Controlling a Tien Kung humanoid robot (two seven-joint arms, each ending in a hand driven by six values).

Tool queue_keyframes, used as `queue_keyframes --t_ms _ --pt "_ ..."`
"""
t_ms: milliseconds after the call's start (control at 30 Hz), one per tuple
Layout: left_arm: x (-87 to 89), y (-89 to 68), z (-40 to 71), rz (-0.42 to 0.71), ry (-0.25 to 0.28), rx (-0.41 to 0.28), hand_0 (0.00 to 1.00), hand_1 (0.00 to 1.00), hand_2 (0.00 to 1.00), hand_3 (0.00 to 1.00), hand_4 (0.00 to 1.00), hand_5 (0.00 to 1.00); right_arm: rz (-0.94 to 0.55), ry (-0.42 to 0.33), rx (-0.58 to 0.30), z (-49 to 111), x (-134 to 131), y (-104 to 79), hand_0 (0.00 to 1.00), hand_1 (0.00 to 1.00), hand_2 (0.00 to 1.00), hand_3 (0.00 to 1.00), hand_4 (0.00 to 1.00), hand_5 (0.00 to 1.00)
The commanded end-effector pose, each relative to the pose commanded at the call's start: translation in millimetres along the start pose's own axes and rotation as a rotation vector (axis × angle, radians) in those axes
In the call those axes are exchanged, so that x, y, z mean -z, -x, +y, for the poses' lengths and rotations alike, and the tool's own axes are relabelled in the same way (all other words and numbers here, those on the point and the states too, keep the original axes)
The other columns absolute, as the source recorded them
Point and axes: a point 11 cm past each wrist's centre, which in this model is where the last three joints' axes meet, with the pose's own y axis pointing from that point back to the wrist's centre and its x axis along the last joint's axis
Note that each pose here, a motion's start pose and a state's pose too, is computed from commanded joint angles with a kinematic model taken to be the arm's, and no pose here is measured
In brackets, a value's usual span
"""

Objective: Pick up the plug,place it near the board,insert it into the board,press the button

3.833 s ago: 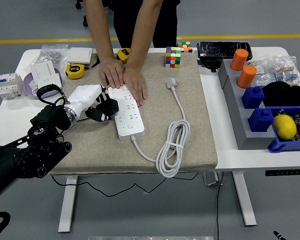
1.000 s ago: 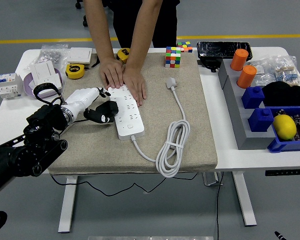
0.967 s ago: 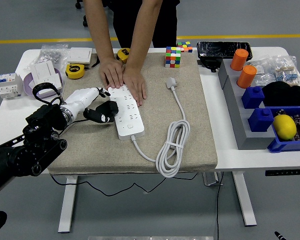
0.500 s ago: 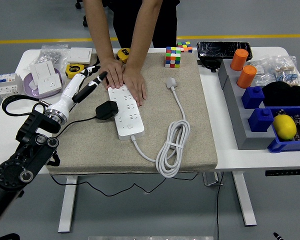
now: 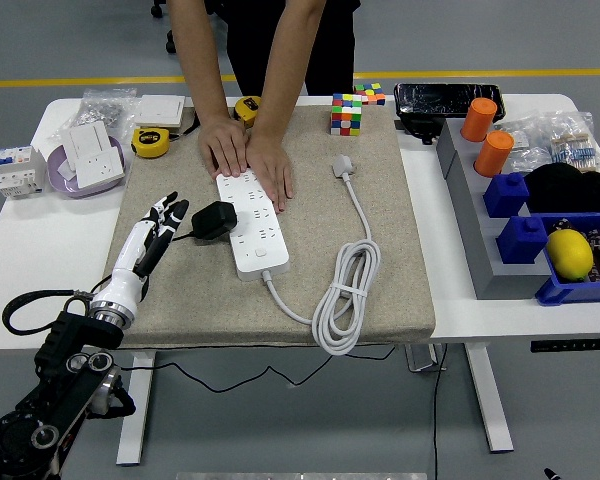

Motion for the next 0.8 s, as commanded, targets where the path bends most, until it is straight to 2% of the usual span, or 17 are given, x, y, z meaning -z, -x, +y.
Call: queue_keyframes --t_ms 333,800 --pt "-7.0 15.5 -9.6 -0.158 0.019 0.062 0.998 0.994 0.923 0.930 0.998 0.998 0.006 0.008 0.009 0.0 -1.7 0.2 0.880 0.791 0.785 0.821 0.998 0.936" --pt "-19.5 27.5 -21.7 -0.287 0.045 0.122 0.998 0.986 0.915 0.925 0.998 0.998 0.016 0.009 0.017 0.0 -1.0 0.6 0.877 0.777 0.777 0.813 0.998 0.935"
